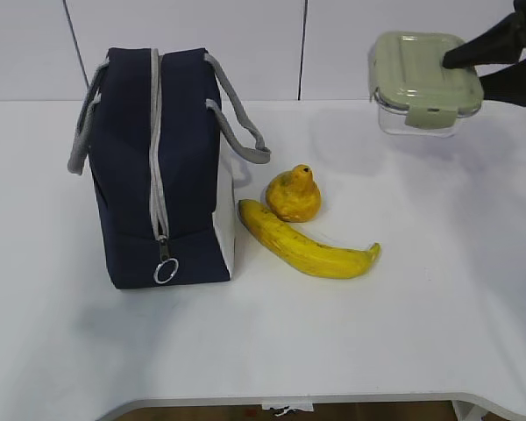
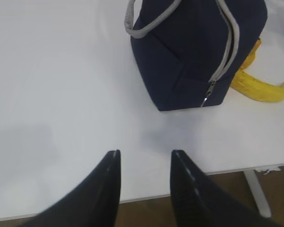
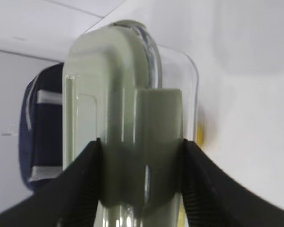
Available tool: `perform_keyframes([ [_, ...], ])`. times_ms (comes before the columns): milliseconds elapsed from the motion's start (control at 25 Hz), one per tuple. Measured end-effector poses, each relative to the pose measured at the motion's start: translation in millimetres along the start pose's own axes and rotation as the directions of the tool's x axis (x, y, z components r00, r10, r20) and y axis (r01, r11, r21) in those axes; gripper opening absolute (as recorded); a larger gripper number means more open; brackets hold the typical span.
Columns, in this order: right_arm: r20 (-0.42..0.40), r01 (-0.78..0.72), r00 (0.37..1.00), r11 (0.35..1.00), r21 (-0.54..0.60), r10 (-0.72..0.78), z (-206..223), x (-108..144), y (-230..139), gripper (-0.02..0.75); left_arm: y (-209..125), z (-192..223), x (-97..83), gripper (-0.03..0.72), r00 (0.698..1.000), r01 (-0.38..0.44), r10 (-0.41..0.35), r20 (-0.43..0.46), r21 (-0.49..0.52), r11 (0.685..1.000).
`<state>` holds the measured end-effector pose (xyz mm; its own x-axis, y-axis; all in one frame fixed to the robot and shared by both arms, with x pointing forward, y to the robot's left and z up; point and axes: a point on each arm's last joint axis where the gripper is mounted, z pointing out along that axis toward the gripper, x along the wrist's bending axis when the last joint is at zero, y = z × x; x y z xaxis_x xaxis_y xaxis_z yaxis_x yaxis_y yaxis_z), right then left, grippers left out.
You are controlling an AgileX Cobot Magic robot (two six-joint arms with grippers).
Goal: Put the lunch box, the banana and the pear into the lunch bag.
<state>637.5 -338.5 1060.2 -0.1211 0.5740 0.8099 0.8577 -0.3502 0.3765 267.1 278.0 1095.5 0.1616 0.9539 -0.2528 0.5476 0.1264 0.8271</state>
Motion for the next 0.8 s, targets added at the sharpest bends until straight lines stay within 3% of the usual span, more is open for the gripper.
perform_keyframes([
  [40, -0.010, 0.016, 1.000, 1.000, 0.010, -0.016, 3, 9, -2, 0.368, 0, 0, 0.0, 0.314, 1.000, 0.000, 0.000, 0.000, 0.000, 1.000],
  [80, -0.020, 0.028, 0.999, 0.999, 0.020, -0.028, 6, 16, -4, 0.368, 16, 9, -2.5, 0.379, 0.999, 0.035, -0.036, 0.025, 0.021, 0.999],
  [200, -0.051, 0.064, 0.997, 0.996, 0.060, -0.061, 19, 36, -12, 0.367, 43, 24, -6.1, 0.438, 0.995, 0.084, -0.086, 0.054, 0.050, 0.995],
  [280, -0.070, 0.090, 0.994, 0.991, 0.094, -0.084, 31, 48, -19, 0.368, 43, 24, -6.1, 0.438, 0.995, 0.084, -0.086, 0.054, 0.050, 0.995],
  [320, -0.087, 0.100, 0.992, 0.989, 0.107, -0.091, 37, 54, -23, 0.368, 70, 49, -6.5, 0.450, 0.991, 0.106, -0.116, 0.066, 0.131, 0.986],
  [520, -0.203, 0.106, 0.976, 0.984, 0.145, -0.076, 64, 85, -37, 0.367, 99, 99, -1.8, 0.452, 0.989, 0.095, -0.120, 0.082, 0.266, 0.959],
  [800, -0.284, 0.119, 0.957, 0.977, 0.176, -0.065, 82, 108, -51, 0.367, 135, 164, -4.9, 0.454, 0.958, 0.083, -0.169, 0.230, 0.343, 0.936],
])
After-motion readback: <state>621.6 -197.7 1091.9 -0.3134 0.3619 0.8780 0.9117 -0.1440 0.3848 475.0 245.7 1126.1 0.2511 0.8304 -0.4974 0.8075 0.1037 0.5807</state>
